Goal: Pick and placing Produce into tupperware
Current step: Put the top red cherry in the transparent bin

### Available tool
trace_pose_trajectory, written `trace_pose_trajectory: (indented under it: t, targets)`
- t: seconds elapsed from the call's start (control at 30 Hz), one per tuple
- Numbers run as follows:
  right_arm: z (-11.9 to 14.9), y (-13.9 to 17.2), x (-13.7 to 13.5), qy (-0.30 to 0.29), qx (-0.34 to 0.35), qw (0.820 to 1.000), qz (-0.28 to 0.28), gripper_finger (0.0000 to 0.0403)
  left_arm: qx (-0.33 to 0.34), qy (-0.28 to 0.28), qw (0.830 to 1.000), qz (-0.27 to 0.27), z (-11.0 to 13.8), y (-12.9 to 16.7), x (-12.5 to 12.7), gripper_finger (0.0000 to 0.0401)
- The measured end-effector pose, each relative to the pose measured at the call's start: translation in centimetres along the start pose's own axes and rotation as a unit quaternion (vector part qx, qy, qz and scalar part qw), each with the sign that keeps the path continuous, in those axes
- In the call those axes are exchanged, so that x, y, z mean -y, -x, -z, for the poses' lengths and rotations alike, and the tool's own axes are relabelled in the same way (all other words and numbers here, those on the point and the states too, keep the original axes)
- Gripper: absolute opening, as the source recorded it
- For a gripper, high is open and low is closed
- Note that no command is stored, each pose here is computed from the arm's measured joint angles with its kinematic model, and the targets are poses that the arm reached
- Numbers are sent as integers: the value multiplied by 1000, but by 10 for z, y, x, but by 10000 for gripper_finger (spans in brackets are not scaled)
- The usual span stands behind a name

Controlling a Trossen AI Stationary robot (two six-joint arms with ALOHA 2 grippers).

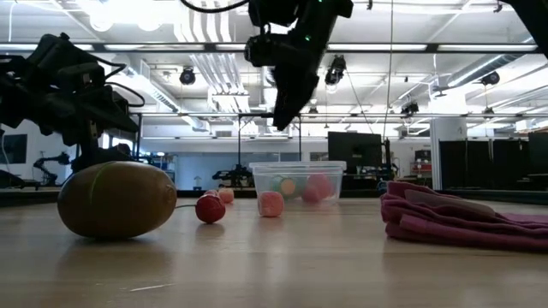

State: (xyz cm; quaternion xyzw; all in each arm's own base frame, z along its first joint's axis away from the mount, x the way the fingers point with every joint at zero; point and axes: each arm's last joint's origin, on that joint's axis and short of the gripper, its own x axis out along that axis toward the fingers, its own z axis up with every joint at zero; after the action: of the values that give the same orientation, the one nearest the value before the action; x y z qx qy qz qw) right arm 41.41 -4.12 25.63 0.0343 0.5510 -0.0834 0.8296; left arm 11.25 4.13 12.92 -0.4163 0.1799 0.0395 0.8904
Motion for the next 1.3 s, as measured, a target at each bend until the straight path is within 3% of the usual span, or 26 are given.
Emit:
trace_pose_trajectory:
  t: [0.1, 0.2, 0.33, 0.4, 0.53, 0.7, 0.87, 1.07, 1.17, 1.3]
  targets:
    - [-1, 0, -3, -159, -5, 986, -46, 257, 0, 0, 1000, 0, 0, 0, 0, 295]
    - [-3, 1, -7, -250, 0, 967, -50, 243, 0, 0, 1000, 0, 0, 0, 0, 295]
    - [0, 2, -18, -409, -21, 911, -60, 239, 0, 0, 1000, 0, 0, 0, 0, 295]
    - [0, -1, -22, -458, -34, 885, -70, 242, 0, 0, 1000, 0, 0, 0, 0, 295]
    - [-1, -14, -23, -496, -68, 860, -96, 251, 0, 0, 1000, 0, 0, 0, 0, 295]
    - [-3, -42, -25, -538, -73, 836, -82, 248, 0, 0, 1000, 0, 0, 0, 0, 295]
    - [2, -78, -20, -593, -109, 796, -57, 244, 0, 0, 1000, 0, 0, 0, 0, 295]
    - [5, -91, -22, -598, -128, 789, -53, 247, 0, 0, 1000, 0, 0, 0, 0, 295]
    - [7, -91, -18, -614, -103, 782, -10, 244, 0, 0, 1000, 0, 0, 0, 0, 295]
    - [10, -89, -12, -664, -50, 743, 73, 242, 0, 0, 1000, 0, 0, 0, 0, 295]
